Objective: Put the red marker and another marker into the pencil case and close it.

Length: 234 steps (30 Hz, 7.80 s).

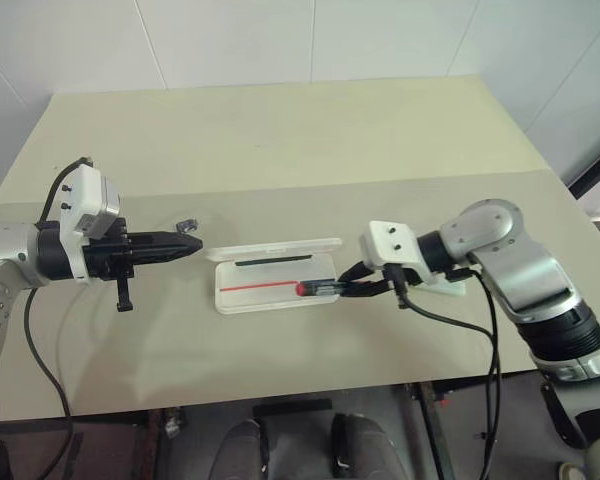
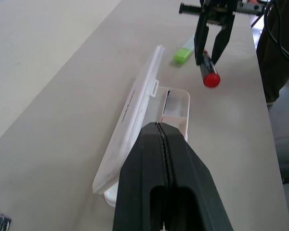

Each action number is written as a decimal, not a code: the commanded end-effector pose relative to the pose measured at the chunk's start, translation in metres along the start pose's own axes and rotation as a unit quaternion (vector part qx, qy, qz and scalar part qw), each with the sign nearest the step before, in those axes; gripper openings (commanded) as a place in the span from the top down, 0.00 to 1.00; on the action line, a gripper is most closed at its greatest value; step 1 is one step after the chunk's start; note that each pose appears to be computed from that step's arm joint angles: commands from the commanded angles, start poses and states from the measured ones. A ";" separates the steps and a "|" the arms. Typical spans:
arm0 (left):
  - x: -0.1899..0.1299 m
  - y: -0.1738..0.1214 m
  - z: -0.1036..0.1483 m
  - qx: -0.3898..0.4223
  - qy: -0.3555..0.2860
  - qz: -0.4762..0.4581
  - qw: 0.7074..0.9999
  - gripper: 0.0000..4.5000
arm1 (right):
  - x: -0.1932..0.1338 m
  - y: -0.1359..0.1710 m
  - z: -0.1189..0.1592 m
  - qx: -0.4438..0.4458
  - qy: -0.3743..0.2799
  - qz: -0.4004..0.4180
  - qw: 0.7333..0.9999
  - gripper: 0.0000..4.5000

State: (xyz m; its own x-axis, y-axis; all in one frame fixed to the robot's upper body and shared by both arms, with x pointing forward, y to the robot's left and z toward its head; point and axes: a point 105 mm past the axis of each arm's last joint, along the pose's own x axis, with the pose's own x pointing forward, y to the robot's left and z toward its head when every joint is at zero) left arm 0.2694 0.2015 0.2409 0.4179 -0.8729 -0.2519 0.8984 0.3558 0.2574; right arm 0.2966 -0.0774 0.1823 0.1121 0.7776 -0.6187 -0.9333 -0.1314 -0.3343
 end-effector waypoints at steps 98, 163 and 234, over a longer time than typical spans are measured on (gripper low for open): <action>-0.037 0.009 0.019 0.015 0.005 0.052 0.999 1.00 | -0.036 -0.044 -0.038 0.045 0.040 -0.119 0.991 0.58; -0.038 -0.013 0.016 0.030 0.024 -0.006 0.999 1.00 | -0.064 -0.001 -0.079 0.069 0.122 -0.093 0.986 0.76; -0.023 -0.002 0.018 0.050 0.018 -0.016 0.998 1.00 | 0.091 -0.009 0.046 -0.119 -0.008 -0.032 0.992 0.31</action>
State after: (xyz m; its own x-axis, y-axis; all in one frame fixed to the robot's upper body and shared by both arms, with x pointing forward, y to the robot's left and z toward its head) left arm 0.2587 0.2178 0.2533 0.3945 -0.8637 -0.3137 0.9033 0.3019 0.3047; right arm 0.3036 0.0197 0.1589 0.1698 0.7911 -0.5876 -0.8291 -0.2077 -0.5192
